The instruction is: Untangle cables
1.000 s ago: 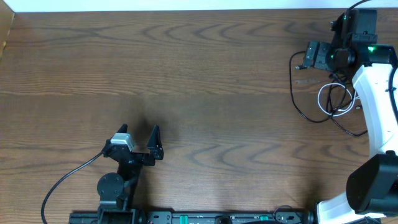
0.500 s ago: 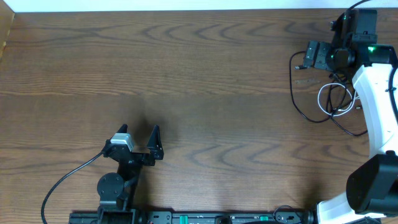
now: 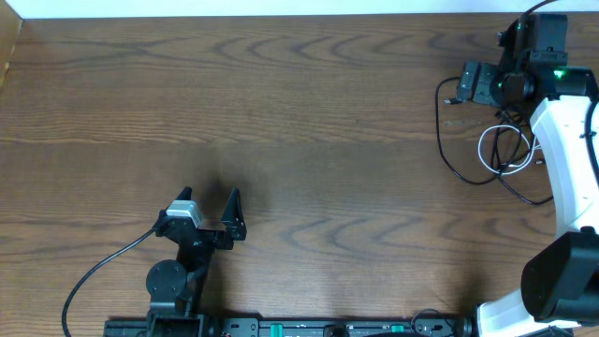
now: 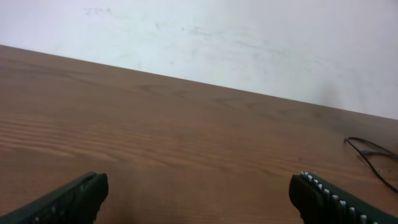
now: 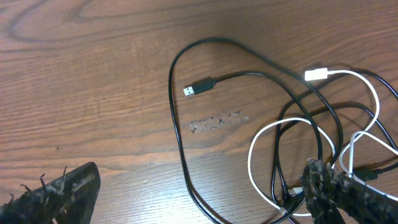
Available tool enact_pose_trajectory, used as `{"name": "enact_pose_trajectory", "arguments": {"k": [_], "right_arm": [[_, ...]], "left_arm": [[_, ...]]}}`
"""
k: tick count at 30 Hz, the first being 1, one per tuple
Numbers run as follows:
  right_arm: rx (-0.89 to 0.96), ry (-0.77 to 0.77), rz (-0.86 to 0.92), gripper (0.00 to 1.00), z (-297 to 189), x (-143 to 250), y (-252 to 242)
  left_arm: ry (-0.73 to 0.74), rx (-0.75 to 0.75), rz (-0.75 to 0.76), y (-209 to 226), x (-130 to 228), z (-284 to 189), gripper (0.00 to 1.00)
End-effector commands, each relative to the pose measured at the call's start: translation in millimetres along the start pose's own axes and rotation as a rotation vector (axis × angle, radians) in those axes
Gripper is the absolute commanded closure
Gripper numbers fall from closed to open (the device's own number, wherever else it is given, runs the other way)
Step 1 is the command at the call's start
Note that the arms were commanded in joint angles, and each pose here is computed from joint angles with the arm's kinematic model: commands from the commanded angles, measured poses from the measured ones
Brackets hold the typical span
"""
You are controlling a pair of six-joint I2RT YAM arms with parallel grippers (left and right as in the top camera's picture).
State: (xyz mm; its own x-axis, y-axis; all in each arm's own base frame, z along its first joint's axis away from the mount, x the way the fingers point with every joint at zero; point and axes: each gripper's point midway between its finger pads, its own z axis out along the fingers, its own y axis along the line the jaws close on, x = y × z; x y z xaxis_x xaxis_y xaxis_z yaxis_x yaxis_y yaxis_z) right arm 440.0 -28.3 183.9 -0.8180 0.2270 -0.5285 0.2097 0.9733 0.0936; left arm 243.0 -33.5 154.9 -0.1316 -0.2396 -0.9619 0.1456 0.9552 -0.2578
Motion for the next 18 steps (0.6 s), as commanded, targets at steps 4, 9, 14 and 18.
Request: {"name": "enact_pose_trajectory", "arguments": {"k": [4,9,14,18], "right_arm": [[0.016,-0.001,0.010,0.01,0,-1,-5],[0.007,-0.056,0.010,0.01,-22,-10,-4],[-0.014,-0.173,0.010,0.01,-70,-24,-1],[-0.037,-0.303,0.011,0.01,-126,-33,1]], "left_arm": [[0.059,0.006,-0.009,0,17,1,0.02],[0.059,0.006,-0.009,0,17,1,0.02],[0.059,0.006,-0.009,0,17,1,0.02],[0.059,0.006,-0.009,0,17,1,0.02]]}}
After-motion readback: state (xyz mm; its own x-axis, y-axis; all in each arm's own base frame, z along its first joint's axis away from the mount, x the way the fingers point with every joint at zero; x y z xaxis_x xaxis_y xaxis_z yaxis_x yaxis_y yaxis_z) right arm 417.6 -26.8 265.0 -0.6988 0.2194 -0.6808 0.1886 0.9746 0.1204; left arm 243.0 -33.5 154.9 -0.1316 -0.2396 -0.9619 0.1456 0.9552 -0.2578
